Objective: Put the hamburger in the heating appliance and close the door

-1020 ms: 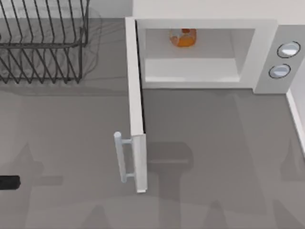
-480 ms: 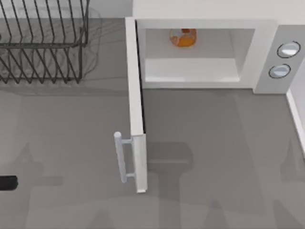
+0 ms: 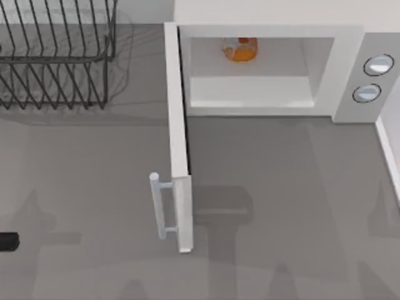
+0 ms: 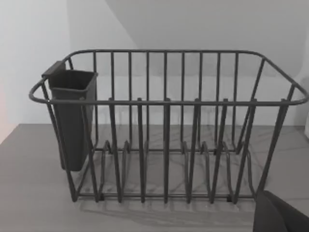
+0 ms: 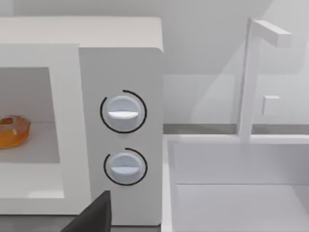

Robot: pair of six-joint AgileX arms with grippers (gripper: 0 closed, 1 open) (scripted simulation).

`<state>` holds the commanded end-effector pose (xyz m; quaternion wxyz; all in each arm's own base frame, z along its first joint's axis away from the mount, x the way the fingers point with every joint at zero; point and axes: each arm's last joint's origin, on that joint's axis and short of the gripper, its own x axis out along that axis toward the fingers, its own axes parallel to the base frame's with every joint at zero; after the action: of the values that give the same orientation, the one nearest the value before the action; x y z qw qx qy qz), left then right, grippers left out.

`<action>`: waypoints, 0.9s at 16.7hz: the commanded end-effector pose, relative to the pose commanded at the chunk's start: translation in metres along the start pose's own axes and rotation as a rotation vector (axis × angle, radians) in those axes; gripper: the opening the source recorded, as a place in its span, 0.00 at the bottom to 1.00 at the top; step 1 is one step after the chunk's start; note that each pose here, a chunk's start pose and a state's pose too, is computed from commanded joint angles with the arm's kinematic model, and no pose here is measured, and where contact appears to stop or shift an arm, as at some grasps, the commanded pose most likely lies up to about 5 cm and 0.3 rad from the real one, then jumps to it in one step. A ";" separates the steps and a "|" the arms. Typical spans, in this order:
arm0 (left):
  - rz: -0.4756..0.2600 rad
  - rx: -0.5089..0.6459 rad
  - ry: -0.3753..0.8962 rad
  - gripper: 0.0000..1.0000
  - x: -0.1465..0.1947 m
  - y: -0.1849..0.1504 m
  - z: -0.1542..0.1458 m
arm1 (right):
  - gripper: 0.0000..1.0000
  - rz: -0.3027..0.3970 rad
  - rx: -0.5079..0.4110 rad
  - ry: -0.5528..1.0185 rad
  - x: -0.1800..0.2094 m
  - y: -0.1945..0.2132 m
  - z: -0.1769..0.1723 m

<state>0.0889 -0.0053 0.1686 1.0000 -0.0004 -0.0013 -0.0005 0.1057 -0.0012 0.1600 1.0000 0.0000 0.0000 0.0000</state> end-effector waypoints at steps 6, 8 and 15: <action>0.000 0.000 0.000 0.00 -0.008 0.006 -0.002 | 1.00 0.000 0.000 0.000 0.000 0.000 0.000; 0.000 0.000 0.000 0.00 -0.008 0.006 -0.002 | 1.00 0.000 0.000 0.000 0.000 0.000 0.000; -0.032 -0.072 0.154 0.00 -0.007 -0.001 0.019 | 1.00 0.000 0.000 0.000 0.000 0.000 0.000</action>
<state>0.0816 -0.0065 0.1877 0.9964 -0.0363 0.0754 -0.0166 0.1057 -0.0012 0.1600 1.0000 0.0000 0.0000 0.0000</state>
